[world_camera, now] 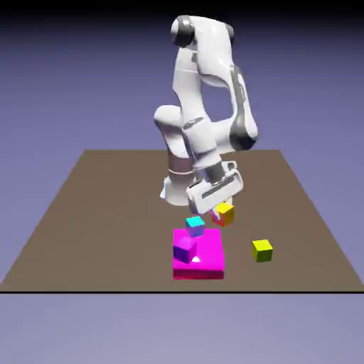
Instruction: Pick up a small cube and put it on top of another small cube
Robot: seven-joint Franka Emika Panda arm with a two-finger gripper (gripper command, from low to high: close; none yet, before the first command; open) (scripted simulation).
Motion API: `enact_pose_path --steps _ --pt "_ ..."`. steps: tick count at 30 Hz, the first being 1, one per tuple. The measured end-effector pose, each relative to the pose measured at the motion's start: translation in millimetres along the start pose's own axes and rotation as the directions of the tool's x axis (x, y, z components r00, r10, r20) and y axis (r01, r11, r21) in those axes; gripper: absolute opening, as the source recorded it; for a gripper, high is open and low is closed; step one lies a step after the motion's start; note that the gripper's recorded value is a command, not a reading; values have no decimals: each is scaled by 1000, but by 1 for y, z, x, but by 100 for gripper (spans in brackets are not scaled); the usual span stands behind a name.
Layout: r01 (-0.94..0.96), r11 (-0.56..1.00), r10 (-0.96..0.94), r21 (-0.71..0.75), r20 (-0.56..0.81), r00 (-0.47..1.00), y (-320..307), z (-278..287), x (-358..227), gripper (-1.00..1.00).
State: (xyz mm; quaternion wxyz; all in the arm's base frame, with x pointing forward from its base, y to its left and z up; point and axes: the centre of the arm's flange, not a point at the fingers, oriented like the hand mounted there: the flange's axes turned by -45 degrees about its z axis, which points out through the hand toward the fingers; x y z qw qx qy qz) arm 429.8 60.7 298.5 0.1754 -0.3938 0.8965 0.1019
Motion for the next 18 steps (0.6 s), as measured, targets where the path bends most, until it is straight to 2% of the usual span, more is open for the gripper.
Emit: enact_pose_path --steps 9,15,16,18 --pt "162 987 -163 -20 -74 984 -81 -36 38 -100" --pt "162 987 -163 -21 -74 984 -81 29 49 -100" --pt "162 987 -163 -20 -74 984 -81 33 50 100" --pt "162 987 -163 -22 -74 984 -81 33 50 100"
